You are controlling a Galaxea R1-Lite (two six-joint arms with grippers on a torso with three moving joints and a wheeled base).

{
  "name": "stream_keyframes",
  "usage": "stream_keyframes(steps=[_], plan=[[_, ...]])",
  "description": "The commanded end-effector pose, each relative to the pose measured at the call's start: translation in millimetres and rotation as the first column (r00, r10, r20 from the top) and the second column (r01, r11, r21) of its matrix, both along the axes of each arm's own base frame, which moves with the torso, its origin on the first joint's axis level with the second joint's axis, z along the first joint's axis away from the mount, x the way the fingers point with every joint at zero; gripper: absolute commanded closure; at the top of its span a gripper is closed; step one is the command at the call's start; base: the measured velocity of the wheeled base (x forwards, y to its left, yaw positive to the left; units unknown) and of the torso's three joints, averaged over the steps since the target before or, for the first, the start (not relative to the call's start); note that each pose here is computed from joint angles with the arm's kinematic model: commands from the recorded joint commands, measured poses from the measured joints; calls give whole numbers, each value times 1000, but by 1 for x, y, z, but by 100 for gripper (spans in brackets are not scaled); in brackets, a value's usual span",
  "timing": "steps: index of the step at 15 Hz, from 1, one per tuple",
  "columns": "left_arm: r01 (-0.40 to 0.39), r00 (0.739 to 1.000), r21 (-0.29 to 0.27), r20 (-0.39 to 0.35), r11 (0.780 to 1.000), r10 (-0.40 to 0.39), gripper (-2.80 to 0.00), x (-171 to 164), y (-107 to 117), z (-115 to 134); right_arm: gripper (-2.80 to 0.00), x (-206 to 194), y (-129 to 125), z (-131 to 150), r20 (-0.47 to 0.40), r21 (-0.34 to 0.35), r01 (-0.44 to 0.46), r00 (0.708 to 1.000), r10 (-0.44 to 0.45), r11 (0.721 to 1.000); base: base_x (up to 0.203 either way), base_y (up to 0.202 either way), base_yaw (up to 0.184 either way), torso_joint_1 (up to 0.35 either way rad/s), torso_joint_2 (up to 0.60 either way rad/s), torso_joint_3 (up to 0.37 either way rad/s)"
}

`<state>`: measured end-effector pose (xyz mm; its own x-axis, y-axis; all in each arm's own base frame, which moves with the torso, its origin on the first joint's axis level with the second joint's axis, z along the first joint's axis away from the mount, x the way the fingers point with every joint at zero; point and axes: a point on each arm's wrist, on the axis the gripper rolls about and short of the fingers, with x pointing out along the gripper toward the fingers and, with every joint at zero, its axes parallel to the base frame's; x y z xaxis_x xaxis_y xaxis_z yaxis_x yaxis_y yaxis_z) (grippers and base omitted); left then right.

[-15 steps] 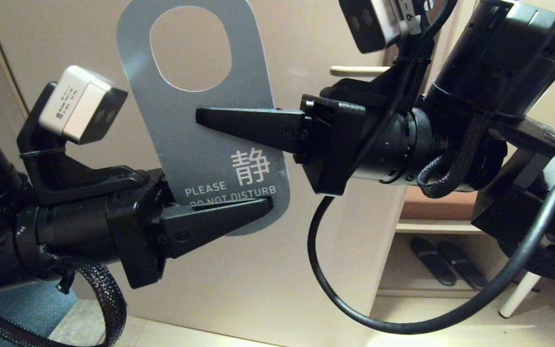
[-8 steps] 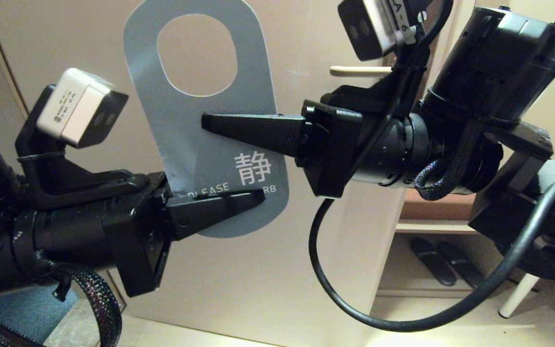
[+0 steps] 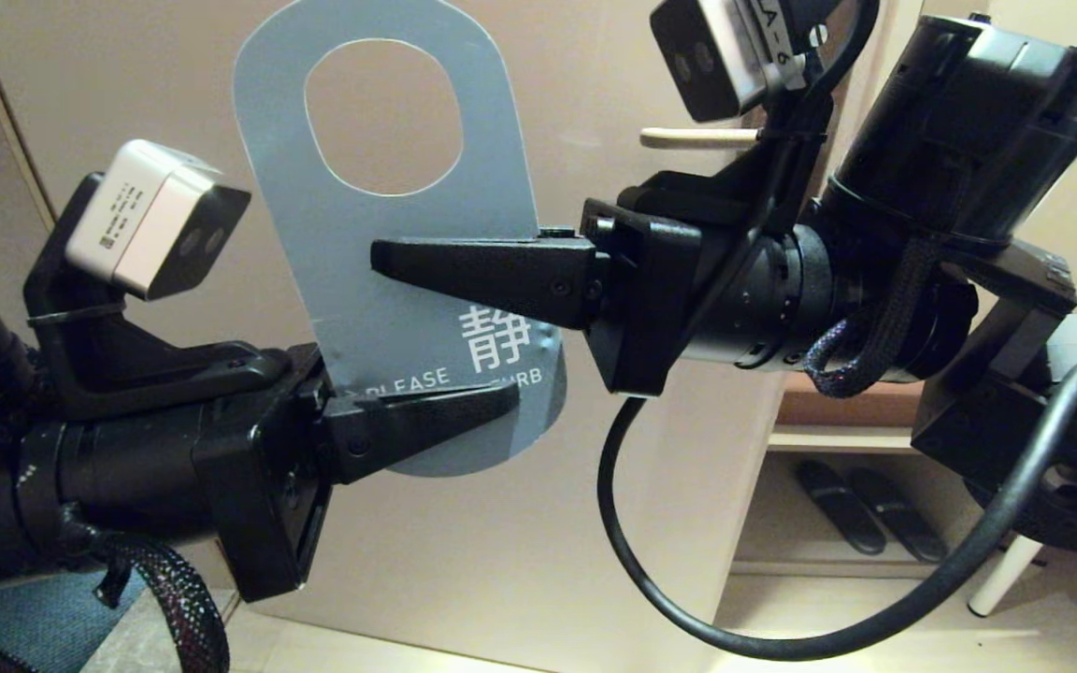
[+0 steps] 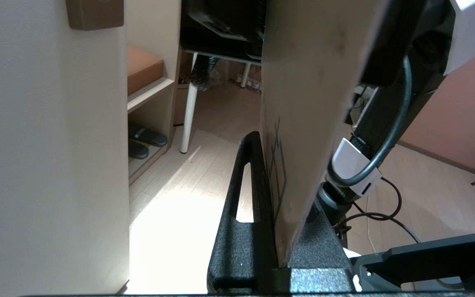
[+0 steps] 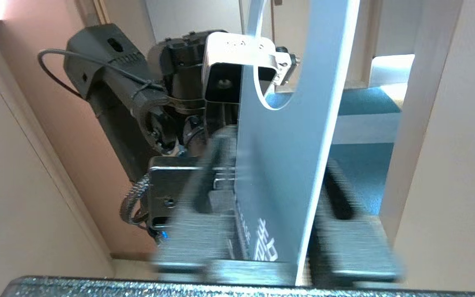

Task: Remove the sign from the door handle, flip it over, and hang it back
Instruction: Hand it to the other hand, then hang the sign back with the other side facing out

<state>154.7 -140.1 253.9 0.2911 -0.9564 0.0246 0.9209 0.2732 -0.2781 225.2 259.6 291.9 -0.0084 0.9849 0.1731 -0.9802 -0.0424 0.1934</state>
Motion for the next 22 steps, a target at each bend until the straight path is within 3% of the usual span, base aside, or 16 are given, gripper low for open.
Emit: stream_keyframes(steps=[1,7,17,19,22], plan=[[5,1000,-4,2,1000,-5,0,-2,1,0,-280,0,0,1,4,5,-5,1000,5,1000,0,0,0,0,0,0],[3,1000,-7,4,1000,-3,0,-13,10,-3,-280,-1,-3,0,3,2,4,1000,-4,1000,0,0,0,0,0,0],[-27,1000,-10,10,1000,27,0,-36,33,-14,-280,-12,-31,28,65,66,45,997,-49,997,0,0,0,0,0,0],[-62,998,-10,12,998,62,0,-38,39,-16,-280,-17,-36,34,76,79,48,996,-54,996,0,0,0,0,0,0],[-153,988,-20,33,988,153,0,-37,52,-15,-280,-15,-48,35,63,95,142,987,-149,985,0,0,0,0,0,0]])
